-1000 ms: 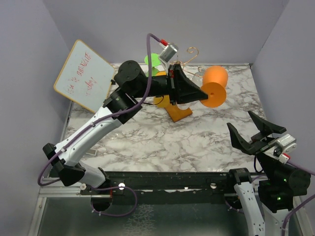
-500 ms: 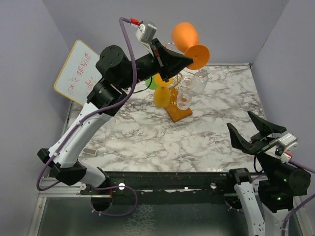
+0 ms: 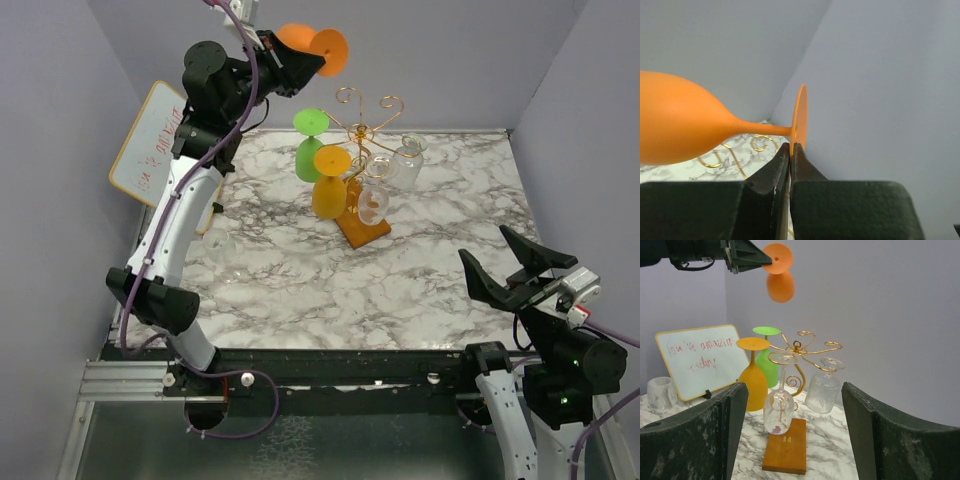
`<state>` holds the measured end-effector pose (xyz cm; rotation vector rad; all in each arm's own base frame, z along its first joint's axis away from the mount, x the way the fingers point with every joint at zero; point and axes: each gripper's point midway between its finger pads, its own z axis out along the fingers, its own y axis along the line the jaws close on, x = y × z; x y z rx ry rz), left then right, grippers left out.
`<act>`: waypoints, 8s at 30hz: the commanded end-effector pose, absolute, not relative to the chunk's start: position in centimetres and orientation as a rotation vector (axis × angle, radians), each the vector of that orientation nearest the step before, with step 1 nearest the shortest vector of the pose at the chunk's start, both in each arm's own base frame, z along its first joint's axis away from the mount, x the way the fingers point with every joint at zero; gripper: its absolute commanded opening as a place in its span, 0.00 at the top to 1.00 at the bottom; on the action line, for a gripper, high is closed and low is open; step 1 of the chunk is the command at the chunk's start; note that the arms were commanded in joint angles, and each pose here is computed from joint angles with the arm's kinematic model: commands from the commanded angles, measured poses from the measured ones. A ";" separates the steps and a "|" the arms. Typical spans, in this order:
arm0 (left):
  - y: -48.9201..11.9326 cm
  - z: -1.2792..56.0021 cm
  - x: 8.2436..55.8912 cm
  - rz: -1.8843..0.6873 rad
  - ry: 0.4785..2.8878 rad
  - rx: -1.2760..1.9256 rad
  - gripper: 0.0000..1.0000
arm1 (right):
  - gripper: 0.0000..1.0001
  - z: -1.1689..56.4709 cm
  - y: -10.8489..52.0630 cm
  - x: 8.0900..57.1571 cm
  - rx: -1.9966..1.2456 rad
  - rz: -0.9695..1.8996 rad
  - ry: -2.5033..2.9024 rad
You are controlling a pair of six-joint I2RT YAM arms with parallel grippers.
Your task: Place the wine glass upside down on the wine glass rack
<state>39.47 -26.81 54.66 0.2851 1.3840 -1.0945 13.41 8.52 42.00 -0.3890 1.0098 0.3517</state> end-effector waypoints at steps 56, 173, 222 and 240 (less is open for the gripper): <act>-31.4 41.2 48.2 -1.537 1.851 -0.266 1.00 | 0.20 40.0 8.2 14.3 -0.337 0.372 1.061; -6.2 31.6 35.5 -0.259 1.994 -0.451 0.22 | 0.18 38.6 7.6 15.8 -0.210 0.438 1.201; -11.3 19.9 28.0 -0.431 2.446 -0.080 1.00 | 0.25 29.4 7.2 23.2 0.319 0.693 1.553; -27.5 27.7 23.5 -0.948 1.908 0.337 1.00 | 0.23 22.2 13.1 20.8 0.942 1.513 1.674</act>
